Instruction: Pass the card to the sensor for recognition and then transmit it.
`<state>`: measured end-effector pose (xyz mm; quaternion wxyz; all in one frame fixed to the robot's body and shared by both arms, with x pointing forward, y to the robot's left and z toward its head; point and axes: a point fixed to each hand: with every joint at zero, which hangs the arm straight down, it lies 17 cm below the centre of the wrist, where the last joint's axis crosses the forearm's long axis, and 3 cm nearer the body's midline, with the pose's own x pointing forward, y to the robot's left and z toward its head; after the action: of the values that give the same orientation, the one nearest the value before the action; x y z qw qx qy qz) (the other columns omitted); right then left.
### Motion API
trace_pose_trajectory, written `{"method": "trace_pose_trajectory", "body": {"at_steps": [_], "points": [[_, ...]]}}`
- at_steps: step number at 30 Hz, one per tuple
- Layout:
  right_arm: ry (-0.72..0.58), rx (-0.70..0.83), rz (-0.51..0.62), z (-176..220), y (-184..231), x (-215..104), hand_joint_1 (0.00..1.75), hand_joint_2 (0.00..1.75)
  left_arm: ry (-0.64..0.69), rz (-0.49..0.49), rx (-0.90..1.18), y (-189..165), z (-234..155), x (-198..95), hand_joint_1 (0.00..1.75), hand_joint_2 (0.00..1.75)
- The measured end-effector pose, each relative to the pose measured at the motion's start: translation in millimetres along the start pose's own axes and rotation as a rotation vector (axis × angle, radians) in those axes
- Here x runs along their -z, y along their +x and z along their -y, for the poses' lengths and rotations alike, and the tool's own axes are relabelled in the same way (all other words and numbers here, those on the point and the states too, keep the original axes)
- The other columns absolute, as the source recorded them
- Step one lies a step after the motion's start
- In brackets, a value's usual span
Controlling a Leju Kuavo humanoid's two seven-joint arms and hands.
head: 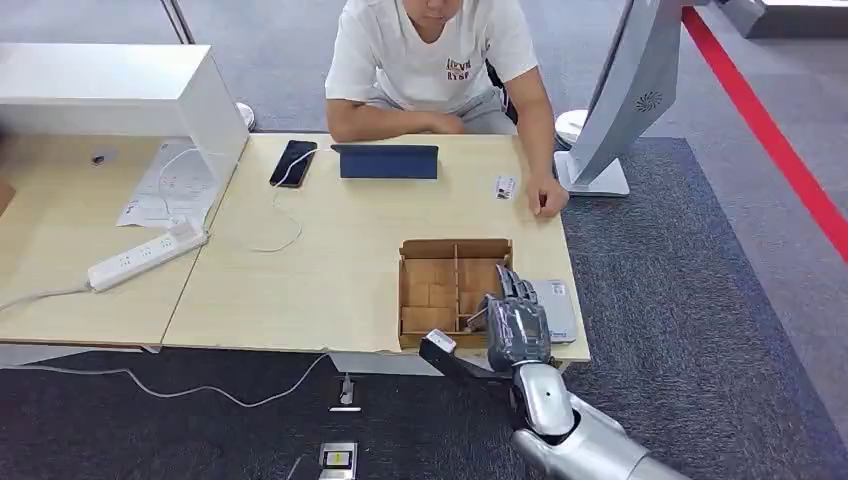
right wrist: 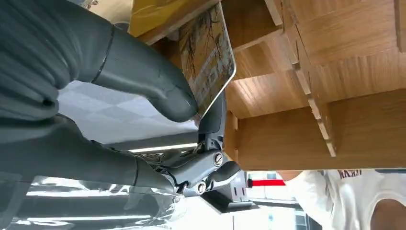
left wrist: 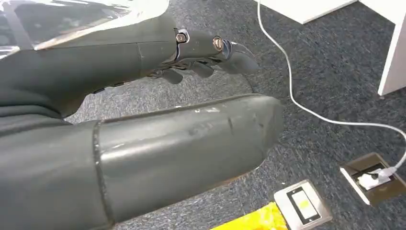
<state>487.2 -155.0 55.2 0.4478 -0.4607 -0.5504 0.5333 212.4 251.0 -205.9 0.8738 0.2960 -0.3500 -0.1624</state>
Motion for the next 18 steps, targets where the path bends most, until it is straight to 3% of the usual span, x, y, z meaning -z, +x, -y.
{"method": "trace_pose_trajectory", "body": {"at_steps": [8,18], "points": [[-0.144,0.030,0.013,34,3,8,1.75,1.75,-0.003,0.008,0.015,3,0,1,0.00,0.00],[-0.421,-0.014,0.040,128,4,28,1.75,1.75,-0.003,0.031,0.021,13,1,3,0.00,0.00]]}}
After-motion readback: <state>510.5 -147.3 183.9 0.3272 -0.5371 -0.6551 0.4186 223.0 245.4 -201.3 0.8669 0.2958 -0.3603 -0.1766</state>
